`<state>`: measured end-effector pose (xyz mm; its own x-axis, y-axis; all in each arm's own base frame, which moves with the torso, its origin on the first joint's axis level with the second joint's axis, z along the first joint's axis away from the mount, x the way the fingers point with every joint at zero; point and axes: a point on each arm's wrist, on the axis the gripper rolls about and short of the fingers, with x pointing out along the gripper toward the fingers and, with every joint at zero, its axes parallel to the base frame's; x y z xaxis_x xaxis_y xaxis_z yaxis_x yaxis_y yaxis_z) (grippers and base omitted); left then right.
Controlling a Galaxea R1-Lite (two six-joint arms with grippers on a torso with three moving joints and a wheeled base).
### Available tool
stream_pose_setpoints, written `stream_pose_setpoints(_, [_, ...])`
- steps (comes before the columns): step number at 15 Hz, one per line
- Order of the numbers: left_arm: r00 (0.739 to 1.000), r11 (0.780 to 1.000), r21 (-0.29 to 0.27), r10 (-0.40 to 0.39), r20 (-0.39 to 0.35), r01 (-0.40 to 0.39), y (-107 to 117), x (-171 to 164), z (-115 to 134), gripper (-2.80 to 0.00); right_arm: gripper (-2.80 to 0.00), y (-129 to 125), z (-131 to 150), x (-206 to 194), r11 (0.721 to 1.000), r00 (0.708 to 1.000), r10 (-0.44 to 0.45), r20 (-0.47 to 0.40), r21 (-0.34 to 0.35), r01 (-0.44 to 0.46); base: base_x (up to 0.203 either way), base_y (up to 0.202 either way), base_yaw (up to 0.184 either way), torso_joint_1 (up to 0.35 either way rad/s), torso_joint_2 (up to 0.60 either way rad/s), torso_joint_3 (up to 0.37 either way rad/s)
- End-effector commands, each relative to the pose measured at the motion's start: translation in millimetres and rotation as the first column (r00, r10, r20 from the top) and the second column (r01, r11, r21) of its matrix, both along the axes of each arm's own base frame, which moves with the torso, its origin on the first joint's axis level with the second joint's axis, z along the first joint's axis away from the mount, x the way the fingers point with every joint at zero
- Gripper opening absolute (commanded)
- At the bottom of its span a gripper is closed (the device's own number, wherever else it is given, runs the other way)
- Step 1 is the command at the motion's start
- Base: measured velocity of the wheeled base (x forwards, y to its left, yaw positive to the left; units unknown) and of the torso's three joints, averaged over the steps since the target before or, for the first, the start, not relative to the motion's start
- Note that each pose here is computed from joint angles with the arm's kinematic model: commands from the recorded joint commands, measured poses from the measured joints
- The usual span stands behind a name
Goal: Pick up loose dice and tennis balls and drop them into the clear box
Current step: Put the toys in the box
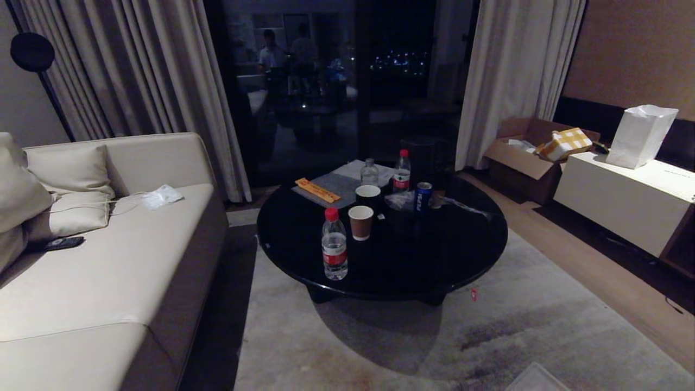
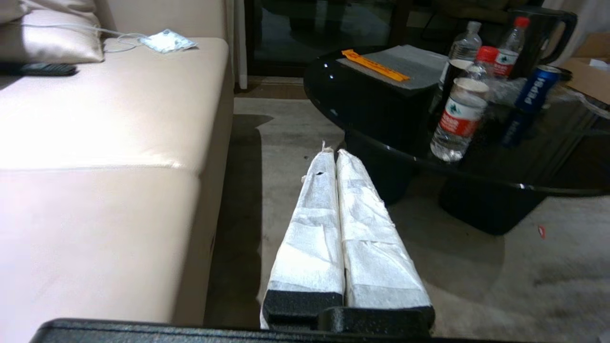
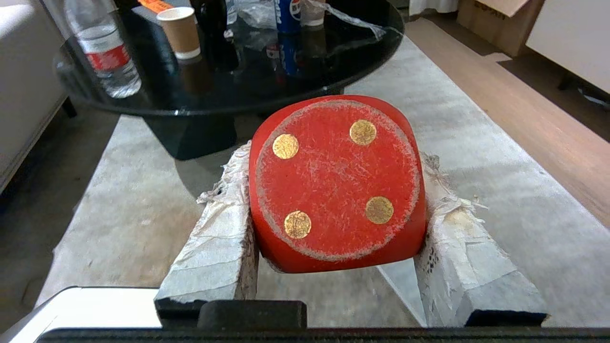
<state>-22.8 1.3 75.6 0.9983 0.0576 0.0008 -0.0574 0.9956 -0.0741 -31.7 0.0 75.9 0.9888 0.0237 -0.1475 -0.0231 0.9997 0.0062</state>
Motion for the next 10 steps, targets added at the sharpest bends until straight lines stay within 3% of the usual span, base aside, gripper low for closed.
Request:
stream_pose_setpoints(1, [1.0,1.0,-0.001,0.001,-0.002,-0.001,0.0,0.2,-0.3,-2.8,-2.8,0.0,0.0,0.1,1.0,1.0,0.001,-0.002,0.0,-0.001,-0.179,0.0,-0.001,0.002,0.0,-0.001])
stream_pose_setpoints(5, [1.0,1.0,-0.001,0.001,-0.002,-0.001,0.0,0.2,-0.3,-2.8,-2.8,0.0,0.0,0.1,1.0,1.0,0.001,-0.002,0.0,-0.001,-0.173,0.0,-0.002,0.005,0.0,0.005])
stream_pose_setpoints(10, [1.0,1.0,-0.001,0.001,-0.002,-0.001,0.0,0.2,-0.3,-2.8,-2.8,0.0,0.0,0.1,1.0,1.0,0.001,-0.002,0.0,-0.001,0.0,0.0,0.0,0.0,0.0,0.0])
